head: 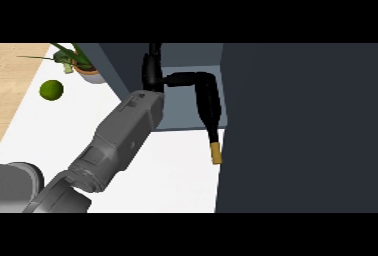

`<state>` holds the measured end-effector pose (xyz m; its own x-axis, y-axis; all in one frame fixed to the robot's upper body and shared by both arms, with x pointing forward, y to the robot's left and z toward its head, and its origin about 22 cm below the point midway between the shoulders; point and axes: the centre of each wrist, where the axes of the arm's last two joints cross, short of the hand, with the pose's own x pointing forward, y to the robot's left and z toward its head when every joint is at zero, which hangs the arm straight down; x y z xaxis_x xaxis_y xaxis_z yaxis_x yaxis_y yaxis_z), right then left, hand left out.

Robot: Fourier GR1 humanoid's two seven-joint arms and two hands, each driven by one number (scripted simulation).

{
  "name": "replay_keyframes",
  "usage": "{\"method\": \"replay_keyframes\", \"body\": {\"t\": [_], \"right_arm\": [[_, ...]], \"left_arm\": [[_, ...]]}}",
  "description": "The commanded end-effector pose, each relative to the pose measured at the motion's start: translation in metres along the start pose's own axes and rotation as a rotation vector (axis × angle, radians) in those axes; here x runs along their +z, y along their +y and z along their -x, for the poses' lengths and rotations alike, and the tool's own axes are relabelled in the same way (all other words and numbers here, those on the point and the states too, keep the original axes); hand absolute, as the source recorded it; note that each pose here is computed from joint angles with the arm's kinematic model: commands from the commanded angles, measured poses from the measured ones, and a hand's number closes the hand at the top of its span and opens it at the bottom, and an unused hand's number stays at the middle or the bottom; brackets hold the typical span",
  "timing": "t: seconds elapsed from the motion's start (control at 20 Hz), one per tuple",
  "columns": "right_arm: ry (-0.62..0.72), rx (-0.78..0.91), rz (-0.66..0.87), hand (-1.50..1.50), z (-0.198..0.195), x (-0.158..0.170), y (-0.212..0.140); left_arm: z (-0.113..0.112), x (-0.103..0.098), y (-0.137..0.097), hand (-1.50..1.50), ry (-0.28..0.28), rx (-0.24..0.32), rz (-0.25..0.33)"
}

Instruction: Pick up the wine, place it into the cabinet and close the cabinet

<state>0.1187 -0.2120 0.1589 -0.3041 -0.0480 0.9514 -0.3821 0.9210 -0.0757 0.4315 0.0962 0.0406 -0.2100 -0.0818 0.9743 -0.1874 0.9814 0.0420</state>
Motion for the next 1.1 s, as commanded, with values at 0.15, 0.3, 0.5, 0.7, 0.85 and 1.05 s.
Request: {"method": "replay_keyframes", "body": {"t": [0.15, 0.3, 0.5, 0.7, 0.85, 1.05], "right_arm": [[-0.046, -0.038, -0.003, -1.50, -0.038, 0.024, 0.000], [-0.069, -0.019, 0.017, -1.50, -0.049, 0.030, 0.004], [-0.056, -0.033, 0.023, -1.50, -0.040, 0.027, 0.002], [-0.061, -0.034, 0.023, -1.50, -0.043, 0.030, 0.008], [-0.063, -0.031, 0.030, -1.50, -0.042, 0.023, 0.010], [-0.055, -0.020, 0.040, -1.50, -0.046, 0.027, 0.004]], "left_arm": [[-0.001, 0.008, -0.005, -1.50, -0.078, 0.096, 0.044], [-0.003, 0.009, -0.002, -1.50, -0.086, 0.110, 0.061], [-0.002, 0.028, -0.013, -1.50, -0.071, 0.193, 0.104], [-0.010, 0.036, -0.010, -1.50, -0.067, 0.195, 0.098], [0.003, 0.058, 0.002, -1.50, -0.068, 0.200, 0.139], [-0.006, 0.086, -0.009, -1.50, -0.082, 0.276, 0.171]]}}
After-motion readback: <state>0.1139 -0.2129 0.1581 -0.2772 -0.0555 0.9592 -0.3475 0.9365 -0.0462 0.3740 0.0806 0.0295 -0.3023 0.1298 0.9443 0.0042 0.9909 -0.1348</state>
